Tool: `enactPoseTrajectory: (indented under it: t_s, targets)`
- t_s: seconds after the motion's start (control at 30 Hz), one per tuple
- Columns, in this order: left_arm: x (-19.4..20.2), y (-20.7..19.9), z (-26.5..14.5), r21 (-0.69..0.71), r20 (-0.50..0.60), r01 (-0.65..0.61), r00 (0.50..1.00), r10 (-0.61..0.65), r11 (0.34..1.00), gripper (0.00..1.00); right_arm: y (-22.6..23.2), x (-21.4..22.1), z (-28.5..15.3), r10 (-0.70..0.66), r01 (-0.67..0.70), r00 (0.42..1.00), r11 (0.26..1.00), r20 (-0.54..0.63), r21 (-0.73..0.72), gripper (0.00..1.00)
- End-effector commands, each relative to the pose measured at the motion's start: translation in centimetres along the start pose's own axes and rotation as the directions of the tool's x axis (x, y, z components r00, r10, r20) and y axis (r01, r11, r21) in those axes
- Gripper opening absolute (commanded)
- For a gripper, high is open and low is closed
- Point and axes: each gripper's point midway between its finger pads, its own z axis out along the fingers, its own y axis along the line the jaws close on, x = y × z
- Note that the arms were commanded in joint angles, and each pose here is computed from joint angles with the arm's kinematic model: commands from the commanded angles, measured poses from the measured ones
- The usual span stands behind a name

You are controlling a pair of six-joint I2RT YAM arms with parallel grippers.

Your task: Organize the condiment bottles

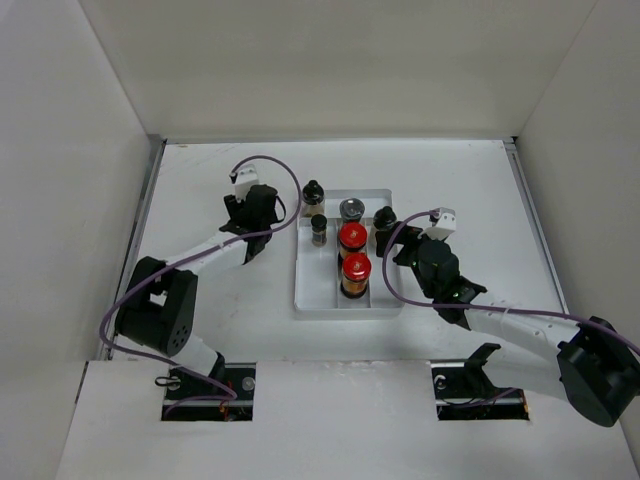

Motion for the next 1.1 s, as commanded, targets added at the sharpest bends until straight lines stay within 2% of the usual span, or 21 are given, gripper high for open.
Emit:
enactPoseTrajectory:
  t_s: [0.0, 0.13, 0.23, 0.33, 0.57, 0.87, 1.07]
  targets:
    - [-1.5, -0.7, 0.7, 0.012, 0.029, 0.032, 0.999, -0.032, 0.999, 0.53, 1.4, -1.5, 0.2, 0.033, -0.031, 0.998, 0.999, 0.049, -0.042, 1.00]
    - [-1.9, -1.0, 0.5, 0.026, 0.049, 0.039, 0.998, -0.041, 0.999, 0.40, 1.4, -1.7, 0.2, 0.025, -0.023, 0.998, 0.999, 0.056, -0.038, 1.00]
    - [-3.4, -1.5, -0.3, 0.048, 0.088, 0.061, 0.994, -0.065, 0.997, 0.36, 1.4, -1.3, 0.3, 0.033, -0.031, 0.998, 0.999, 0.044, -0.042, 1.00]
    - [-5.5, -2.8, -1.7, 0.118, 0.159, 0.086, 0.982, -0.104, 0.989, 0.35, 1.5, -1.5, 0.3, 0.023, -0.021, 0.999, 0.999, 0.048, -0.040, 1.00]
    - [-7.5, -5.5, -5.1, 0.201, 0.215, 0.032, 0.974, -0.076, 0.979, 0.35, 1.4, -1.6, 0.2, 0.027, -0.025, 0.998, 0.999, 0.053, -0.040, 1.00]
    - [-1.9, -6.6, -10.3, 0.332, 0.101, -0.011, 0.995, -0.024, 0.943, 0.35, 1.2, -1.9, -0.1, 0.045, -0.042, 0.997, 0.998, 0.063, -0.041, 1.00]
    - [-0.4, -8.8, -14.0, 0.444, 0.096, -0.054, 0.995, 0.013, 0.894, 0.35, 1.2, -1.5, 0.2, 0.035, -0.033, 0.998, 0.999, 0.055, -0.035, 1.00]
